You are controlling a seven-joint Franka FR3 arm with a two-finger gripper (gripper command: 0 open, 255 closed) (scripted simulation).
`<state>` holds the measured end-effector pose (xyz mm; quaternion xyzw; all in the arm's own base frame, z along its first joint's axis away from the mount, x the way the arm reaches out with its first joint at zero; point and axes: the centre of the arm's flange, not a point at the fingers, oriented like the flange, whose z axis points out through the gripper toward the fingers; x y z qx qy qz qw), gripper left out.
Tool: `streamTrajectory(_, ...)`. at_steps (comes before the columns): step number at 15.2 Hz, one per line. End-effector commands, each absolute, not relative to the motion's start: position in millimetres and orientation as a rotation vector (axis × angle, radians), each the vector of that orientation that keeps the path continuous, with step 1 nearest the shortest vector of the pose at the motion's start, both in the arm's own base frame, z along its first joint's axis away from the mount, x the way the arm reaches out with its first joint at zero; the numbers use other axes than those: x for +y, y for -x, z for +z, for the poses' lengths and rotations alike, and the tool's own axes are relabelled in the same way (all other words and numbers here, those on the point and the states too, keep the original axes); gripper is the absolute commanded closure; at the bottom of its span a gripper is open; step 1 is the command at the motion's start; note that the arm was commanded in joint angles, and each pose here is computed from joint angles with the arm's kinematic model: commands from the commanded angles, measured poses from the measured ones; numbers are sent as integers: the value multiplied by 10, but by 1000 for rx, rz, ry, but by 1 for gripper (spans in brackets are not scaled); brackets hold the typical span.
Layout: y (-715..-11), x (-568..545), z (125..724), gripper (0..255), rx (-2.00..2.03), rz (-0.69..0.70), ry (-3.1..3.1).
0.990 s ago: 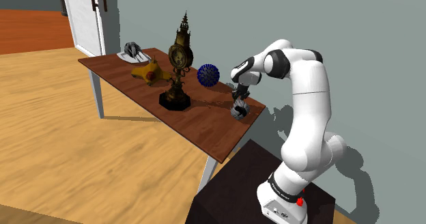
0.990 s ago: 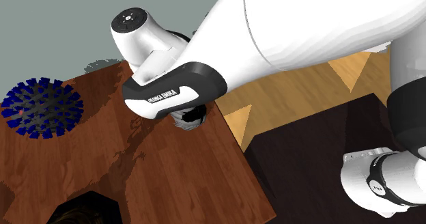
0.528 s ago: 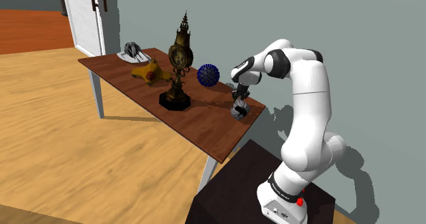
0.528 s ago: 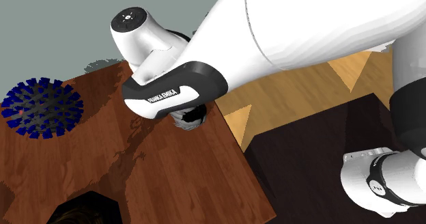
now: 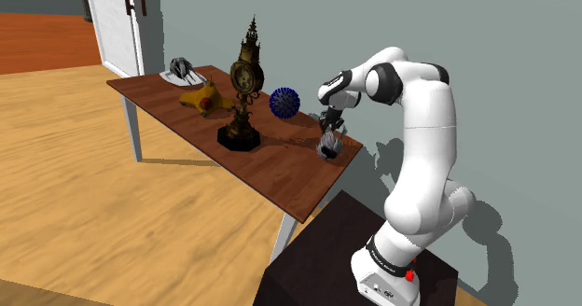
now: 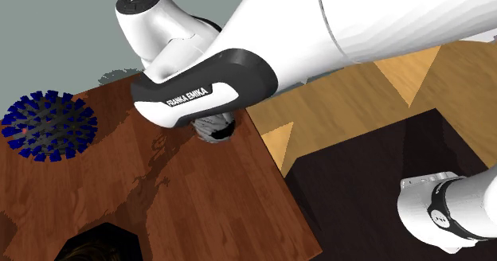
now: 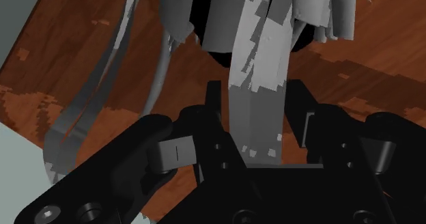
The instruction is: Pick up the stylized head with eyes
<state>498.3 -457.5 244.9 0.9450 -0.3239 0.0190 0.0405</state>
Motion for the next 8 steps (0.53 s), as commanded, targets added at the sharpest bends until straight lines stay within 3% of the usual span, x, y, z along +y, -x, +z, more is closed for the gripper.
streamTrajectory(1, -4976, -4568, 2565, 255, -992, 60, -2894)
streamTrajectory(8, -4976, -4568, 2837, 255, -992, 60, -2894)
